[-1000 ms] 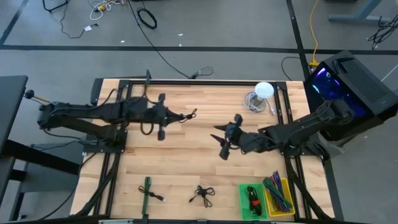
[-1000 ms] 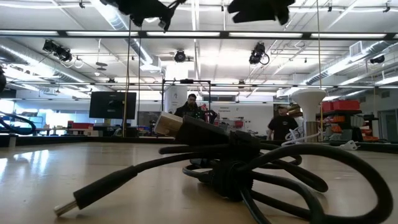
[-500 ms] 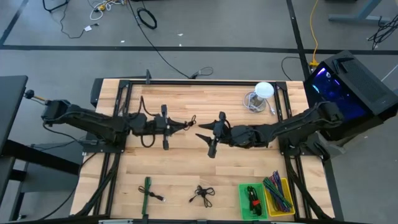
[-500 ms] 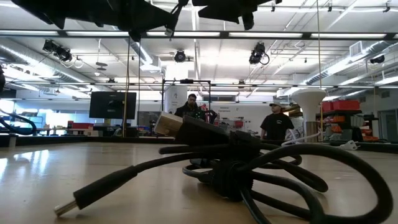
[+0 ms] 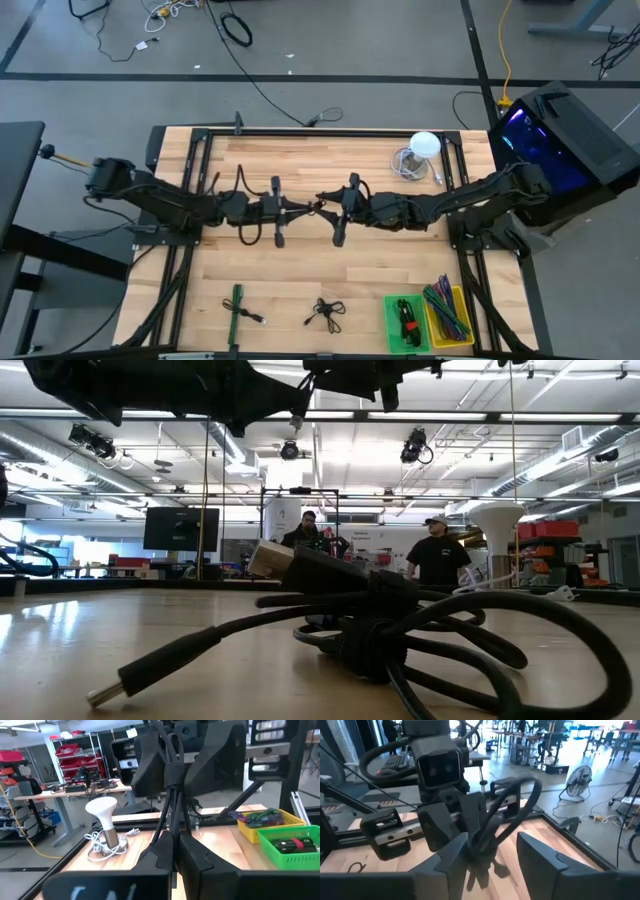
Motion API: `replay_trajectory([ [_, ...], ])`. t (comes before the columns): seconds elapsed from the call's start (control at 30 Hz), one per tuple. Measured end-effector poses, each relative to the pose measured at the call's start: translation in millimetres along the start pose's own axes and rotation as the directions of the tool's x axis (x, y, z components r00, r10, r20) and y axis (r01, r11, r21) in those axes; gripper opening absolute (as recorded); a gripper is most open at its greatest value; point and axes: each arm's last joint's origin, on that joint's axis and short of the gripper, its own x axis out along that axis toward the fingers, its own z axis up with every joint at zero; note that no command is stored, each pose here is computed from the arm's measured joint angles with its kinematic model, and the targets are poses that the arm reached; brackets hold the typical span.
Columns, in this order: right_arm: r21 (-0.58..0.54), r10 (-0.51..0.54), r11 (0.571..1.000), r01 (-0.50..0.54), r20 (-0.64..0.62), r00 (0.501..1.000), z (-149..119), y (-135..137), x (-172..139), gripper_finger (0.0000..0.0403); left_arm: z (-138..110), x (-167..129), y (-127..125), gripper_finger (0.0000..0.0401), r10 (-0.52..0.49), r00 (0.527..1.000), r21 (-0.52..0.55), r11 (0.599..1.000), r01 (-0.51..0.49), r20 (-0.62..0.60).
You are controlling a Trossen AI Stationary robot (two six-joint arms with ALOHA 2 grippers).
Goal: Pick & Place USB Port
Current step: Put the black charger cable into the green basket
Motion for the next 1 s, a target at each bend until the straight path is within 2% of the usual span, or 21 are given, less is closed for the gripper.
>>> replay_trajectory([
  [0.07, 0.006, -0.004, 1.0, 0.004, -0.009, 1.0, -0.9, -1.3, 0.5, 0.0147, -0.5, 1.0, -0.3, 0.0012, 0.002, 1.0, -0.003, 1.0, -0.002, 0.009],
  [0.2, -0.005, 0.005, 1.0, -0.005, -0.022, 1.0, -2.2, -1.4, 0.6, 0.0036, -2.2, 2.4, -0.6, 0.0014, 0.006, 1.0, -0.003, 1.0, -0.006, 0.005],
  [0.23, -0.012, 0.005, 1.0, -0.006, -0.02, 1.0, -2.0, -1.2, 0.6, 0.0024, -1.9, 2.4, -0.5, 0.002, 0.007, 1.0, -0.004, 1.0, -0.007, 0.007],
  [0.43, -0.024, -0.012, 1.0, 0.011, -0.026, 1.0, -0.7, -2.0, -1.4, 0.002, -0.5, 2.3, -0.8, 0.0089, -0.001, 1.0, -0.005, 1.0, 0.001, 0.022],
  [0.57, -0.031, -0.016, 0.999, 0.014, -0.041, 0.999, 2.7, 0.1, -8.7, 0.002, 2.4, 1.2, -0.4, 0.0118, -0.004, 0.999, -0.005, 1.0, 0.004, 0.035],
  [0.63, -0.03, -0.025, 0.999, 0.023, -0.075, 0.997, 3.9, 1.8, -16.0, 0.002, 4.4, 0.7, -0.2, 0.0125, -0.004, 0.999, 0.012, 1.0, 0.003, 0.046],
  [0.77, 0.054, 0.027, 0.998, -0.019, -0.147, 0.989, 7.3, 10.4, -36.5, 0.002, 14.2, -4.2, -0.2, 0.0127, 0.014, 0.996, 0.078, 0.997, -0.021, 0.086],
  [0.87, 0.109, 0.087, 0.992, -0.063, -0.232, 0.969, 5.1, 24.3, -58.3, 0.002, 20.7, -9.0, -0.1, 0.0123, 0.061, 0.994, 0.141, 0.987, -0.074, 0.092],
  [1.0, 0.238, 0.166, 0.967, -0.093, -0.308, 0.937, 3.2, 46.9, -92.4, 0.002, 27.8, -15.0, 1.3, 0.0117, 0.158, 0.983, 0.202, 0.964, -0.174, 0.092],
])
